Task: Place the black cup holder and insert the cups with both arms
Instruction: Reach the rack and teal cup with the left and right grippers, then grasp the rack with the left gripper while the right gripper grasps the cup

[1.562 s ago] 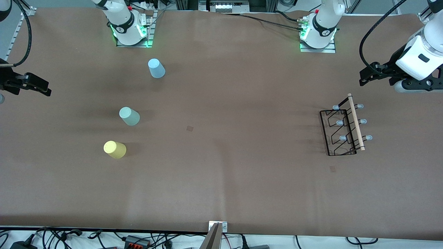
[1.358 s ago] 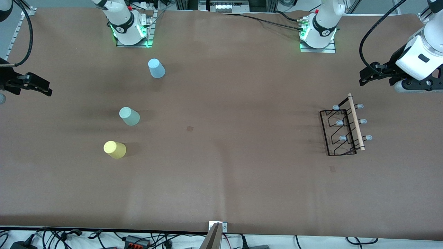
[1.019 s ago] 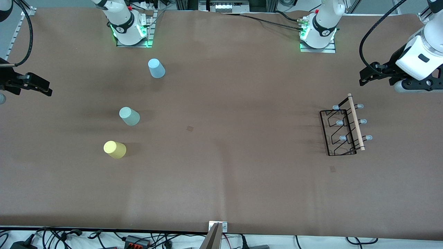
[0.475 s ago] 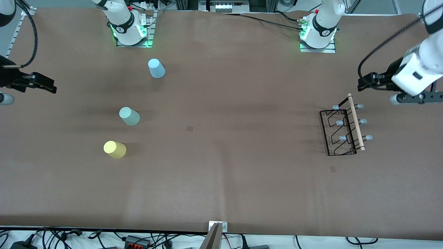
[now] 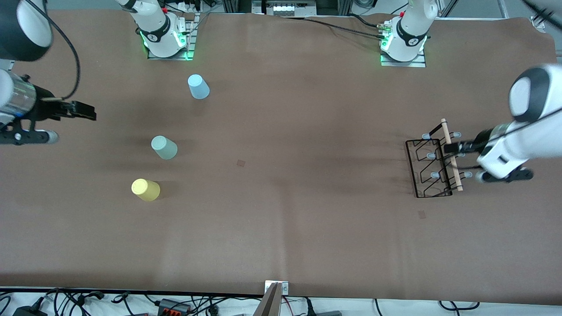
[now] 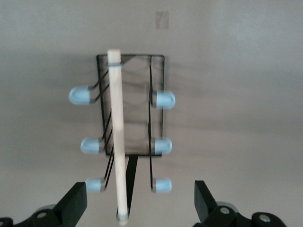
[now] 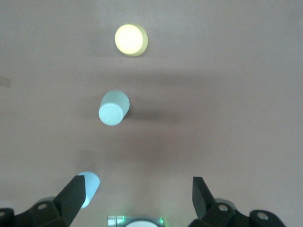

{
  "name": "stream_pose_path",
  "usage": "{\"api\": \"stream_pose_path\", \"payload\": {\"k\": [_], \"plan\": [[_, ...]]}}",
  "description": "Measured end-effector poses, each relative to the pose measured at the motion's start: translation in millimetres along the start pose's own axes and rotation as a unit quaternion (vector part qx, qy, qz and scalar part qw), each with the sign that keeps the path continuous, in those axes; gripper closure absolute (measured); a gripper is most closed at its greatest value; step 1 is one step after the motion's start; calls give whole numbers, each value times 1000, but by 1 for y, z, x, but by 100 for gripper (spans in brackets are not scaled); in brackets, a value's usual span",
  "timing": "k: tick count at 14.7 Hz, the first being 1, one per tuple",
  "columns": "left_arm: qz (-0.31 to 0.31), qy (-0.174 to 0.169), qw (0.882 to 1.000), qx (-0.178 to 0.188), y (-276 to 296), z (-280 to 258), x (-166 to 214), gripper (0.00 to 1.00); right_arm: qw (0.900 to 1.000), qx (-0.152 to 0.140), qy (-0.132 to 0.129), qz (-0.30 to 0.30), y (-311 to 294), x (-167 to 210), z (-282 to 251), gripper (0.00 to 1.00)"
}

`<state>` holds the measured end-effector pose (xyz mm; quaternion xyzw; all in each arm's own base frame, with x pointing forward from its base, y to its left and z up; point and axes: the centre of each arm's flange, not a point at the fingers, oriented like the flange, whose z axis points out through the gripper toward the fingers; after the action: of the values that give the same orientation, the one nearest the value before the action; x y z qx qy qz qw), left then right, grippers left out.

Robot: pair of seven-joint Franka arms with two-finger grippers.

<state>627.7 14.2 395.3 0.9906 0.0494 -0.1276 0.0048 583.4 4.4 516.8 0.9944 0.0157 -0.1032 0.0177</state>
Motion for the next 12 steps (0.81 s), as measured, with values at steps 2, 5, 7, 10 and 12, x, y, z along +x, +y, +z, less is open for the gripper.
{"api": "stream_pose_path", "payload": {"k": [2,5,7,10,12], "plan": [[3,-2,1000,12,-2,25,8,0,1000,0,8,-3,-3,5,26,0],[8,-3,999,32,-5,32,7,0,1000,0,23,-5,-5,10,62,0],[9,-11,999,34,-6,40,4,5,999,0,43,-6,-7,10,93,0],[7,-31,999,35,-9,65,-1,30,998,-1,62,-14,-17,2,130,0],[2,-27,999,32,-17,74,-1,32,997,-1,77,-18,-31,1,143,0]]}}
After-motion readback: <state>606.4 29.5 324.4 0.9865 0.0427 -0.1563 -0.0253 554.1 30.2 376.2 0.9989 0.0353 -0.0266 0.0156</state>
